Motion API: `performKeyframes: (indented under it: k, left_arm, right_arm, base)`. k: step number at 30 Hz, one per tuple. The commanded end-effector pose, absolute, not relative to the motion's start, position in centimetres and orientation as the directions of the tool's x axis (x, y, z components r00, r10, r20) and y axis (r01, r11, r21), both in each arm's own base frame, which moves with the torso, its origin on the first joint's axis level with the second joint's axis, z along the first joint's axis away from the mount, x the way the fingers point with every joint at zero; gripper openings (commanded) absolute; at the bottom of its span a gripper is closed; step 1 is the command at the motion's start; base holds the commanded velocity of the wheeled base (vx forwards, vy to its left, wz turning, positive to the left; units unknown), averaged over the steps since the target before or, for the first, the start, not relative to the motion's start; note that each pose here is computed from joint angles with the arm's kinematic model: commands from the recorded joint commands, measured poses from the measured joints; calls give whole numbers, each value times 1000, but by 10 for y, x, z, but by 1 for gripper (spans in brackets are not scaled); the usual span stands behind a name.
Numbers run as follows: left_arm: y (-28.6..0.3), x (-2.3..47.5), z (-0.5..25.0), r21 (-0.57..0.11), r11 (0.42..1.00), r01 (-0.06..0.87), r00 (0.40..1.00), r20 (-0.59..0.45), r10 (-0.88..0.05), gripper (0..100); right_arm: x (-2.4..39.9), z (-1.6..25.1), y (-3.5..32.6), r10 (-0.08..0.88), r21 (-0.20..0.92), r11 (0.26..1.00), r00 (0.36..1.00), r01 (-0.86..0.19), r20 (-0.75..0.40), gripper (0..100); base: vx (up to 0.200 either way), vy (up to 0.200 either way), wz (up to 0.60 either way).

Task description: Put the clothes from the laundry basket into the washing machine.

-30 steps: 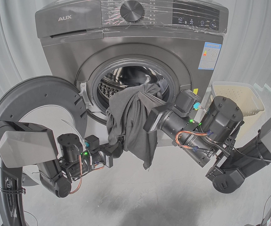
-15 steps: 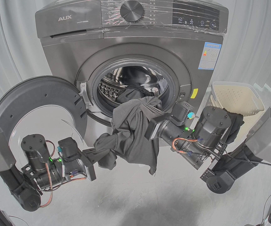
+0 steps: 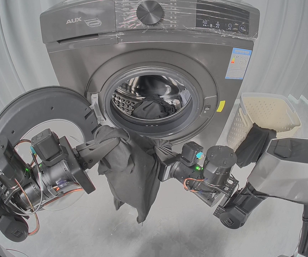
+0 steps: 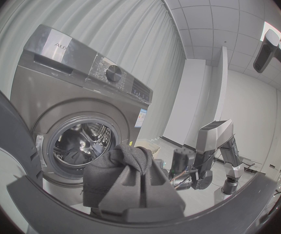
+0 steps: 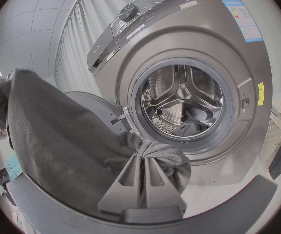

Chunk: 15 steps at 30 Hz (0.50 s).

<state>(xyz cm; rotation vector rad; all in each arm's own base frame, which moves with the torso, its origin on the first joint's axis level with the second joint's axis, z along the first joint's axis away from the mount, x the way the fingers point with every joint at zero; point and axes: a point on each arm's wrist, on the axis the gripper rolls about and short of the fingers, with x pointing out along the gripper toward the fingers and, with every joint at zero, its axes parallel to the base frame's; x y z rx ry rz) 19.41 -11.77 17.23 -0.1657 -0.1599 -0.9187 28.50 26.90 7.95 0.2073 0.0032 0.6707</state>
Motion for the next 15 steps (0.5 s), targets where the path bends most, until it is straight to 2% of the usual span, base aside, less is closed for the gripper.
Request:
performKeyframes:
  k: [1, 2, 15]
  left_arm:
    - [-121, 189, 181, -60, 584, 809, 579, 246, -777, 0]
    - [-122, 189, 182, -61, 585, 809, 580, 247, -776, 0]
    - [-131, 204, 189, -79, 654, 753, 645, 288, -708, 0]
  right_arm:
    - [284, 66, 270, 620, 190, 767, 784, -612, 24, 0]
    - [283, 65, 269, 621, 189, 767, 783, -613, 18, 100]
    - [248, 33, 250, 635, 167, 772, 752, -613, -175, 100]
  base:
    - [0, 0, 0]
    - [0, 0, 0]
    - [0, 0, 0]
